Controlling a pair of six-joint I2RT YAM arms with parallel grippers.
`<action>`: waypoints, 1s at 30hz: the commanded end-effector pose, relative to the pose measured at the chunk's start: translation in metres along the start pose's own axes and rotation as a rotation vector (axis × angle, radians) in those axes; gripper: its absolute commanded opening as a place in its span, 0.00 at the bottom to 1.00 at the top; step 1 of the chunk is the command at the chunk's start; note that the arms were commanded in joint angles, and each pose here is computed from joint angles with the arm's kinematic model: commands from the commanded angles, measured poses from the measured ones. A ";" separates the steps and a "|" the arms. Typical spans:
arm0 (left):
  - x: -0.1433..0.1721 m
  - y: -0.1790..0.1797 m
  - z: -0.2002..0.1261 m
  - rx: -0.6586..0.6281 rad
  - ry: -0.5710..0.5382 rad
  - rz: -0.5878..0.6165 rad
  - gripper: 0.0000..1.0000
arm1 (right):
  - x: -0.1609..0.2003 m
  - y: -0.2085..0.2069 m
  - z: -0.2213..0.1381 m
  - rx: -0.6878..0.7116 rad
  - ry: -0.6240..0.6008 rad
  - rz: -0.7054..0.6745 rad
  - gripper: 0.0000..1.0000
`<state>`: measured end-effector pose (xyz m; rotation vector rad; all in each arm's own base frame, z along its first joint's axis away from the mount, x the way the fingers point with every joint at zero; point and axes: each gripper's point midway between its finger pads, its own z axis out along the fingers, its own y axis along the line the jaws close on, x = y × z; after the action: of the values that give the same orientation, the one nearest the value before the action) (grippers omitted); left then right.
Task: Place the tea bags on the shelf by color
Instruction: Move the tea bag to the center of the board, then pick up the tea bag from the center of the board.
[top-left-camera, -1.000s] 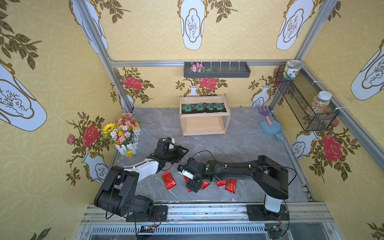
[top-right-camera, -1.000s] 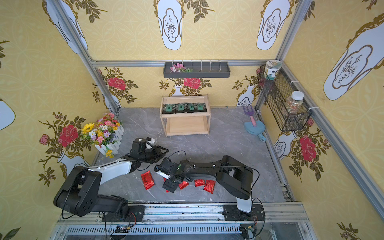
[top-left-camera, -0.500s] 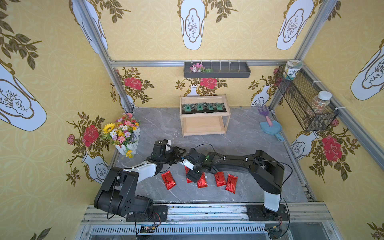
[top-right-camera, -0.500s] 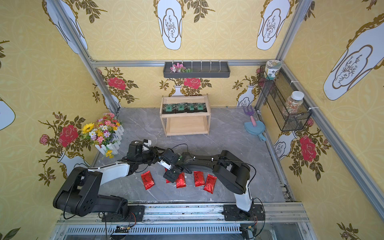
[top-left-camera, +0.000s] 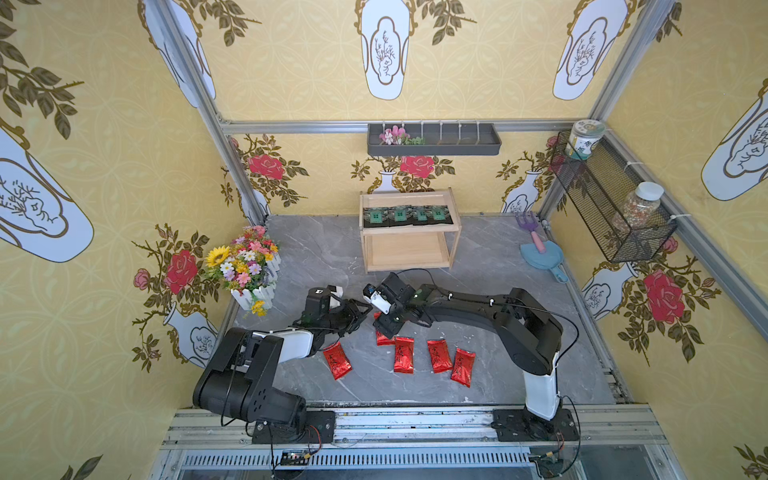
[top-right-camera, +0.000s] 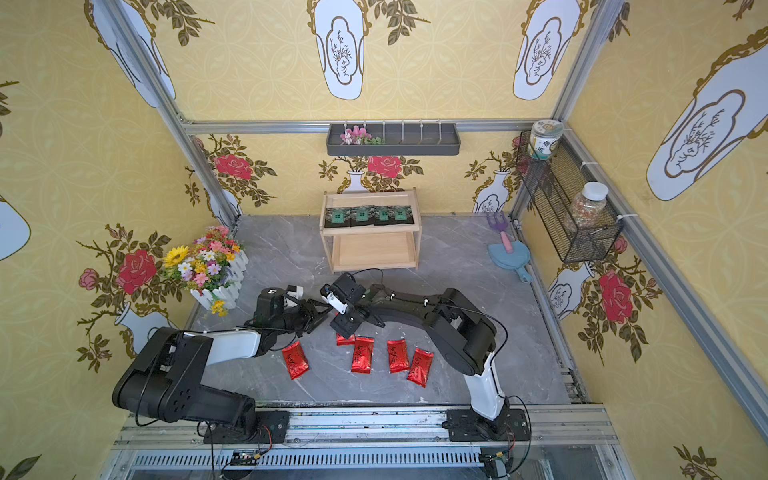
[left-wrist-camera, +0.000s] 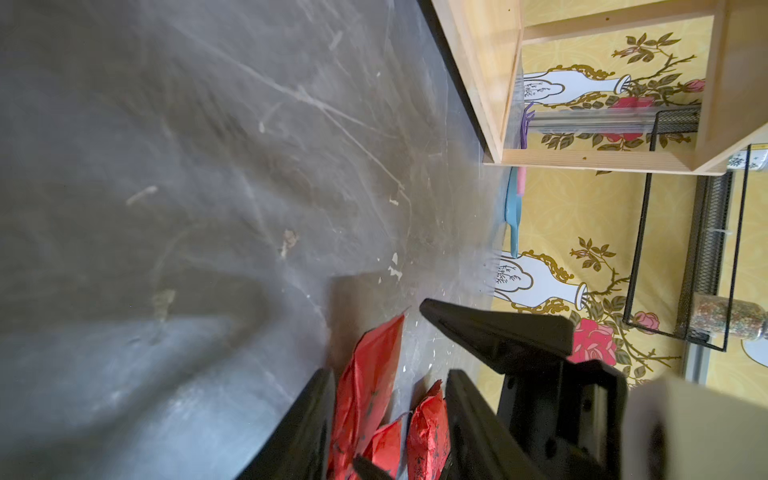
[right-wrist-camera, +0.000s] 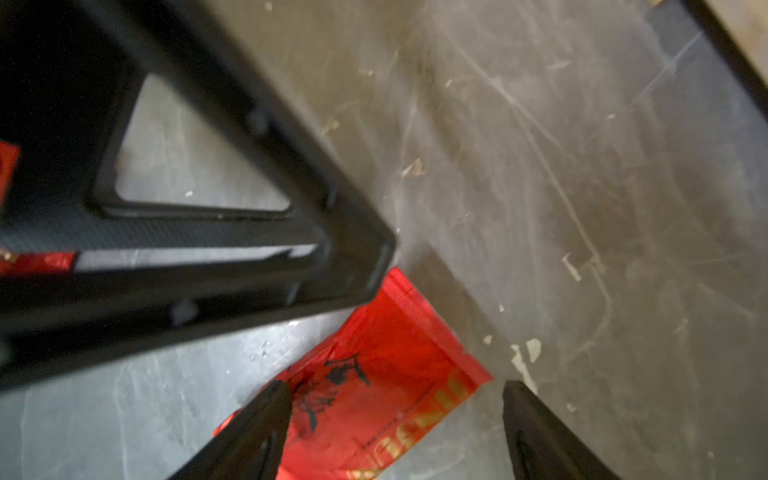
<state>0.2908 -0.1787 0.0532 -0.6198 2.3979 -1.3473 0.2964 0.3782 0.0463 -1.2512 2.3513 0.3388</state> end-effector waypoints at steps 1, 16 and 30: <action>0.009 -0.004 0.001 0.041 0.042 0.002 0.49 | -0.014 -0.013 -0.001 0.001 -0.056 0.080 0.80; 0.061 0.007 0.010 0.012 0.198 0.053 0.46 | -0.004 -0.004 -0.042 -0.362 -0.169 0.547 0.59; 0.063 -0.008 0.025 0.029 0.231 0.077 0.42 | 0.009 -0.009 -0.014 -0.460 -0.131 0.629 0.42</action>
<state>0.2457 -0.2310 0.0403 -0.3969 2.5663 -1.4838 0.2905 0.3532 0.0483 -0.5730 2.6233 1.1207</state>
